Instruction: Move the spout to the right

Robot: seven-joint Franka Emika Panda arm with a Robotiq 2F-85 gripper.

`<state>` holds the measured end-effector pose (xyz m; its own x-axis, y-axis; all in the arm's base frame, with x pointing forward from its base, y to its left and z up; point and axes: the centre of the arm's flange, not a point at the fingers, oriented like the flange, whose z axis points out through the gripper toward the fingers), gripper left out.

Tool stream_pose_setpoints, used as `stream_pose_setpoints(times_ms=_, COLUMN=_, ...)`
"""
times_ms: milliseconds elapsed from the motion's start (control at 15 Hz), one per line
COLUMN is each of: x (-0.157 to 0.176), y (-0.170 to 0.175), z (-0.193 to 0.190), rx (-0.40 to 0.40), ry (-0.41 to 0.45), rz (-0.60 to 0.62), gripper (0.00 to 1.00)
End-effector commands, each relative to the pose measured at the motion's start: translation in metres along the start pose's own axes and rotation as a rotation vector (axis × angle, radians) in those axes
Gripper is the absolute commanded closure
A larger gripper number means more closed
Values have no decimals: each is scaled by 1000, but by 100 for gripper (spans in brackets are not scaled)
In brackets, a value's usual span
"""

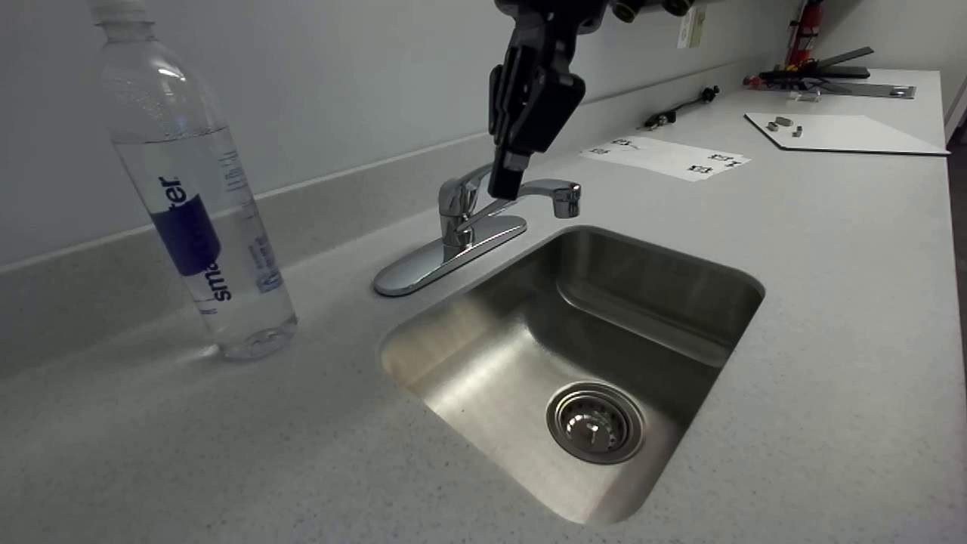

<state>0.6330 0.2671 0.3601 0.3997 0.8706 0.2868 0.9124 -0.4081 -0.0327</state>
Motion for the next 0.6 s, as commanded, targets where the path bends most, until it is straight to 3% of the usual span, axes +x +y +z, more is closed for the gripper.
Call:
stream_pose_setpoints(times_ms=0, x=1, y=-3, z=3, rx=16, ry=-27, rz=-28, gripper=100)
stream_pose_setpoints(times_ms=533, x=-10, y=-26, z=28, rx=25, ry=-77, rz=-49, gripper=100)
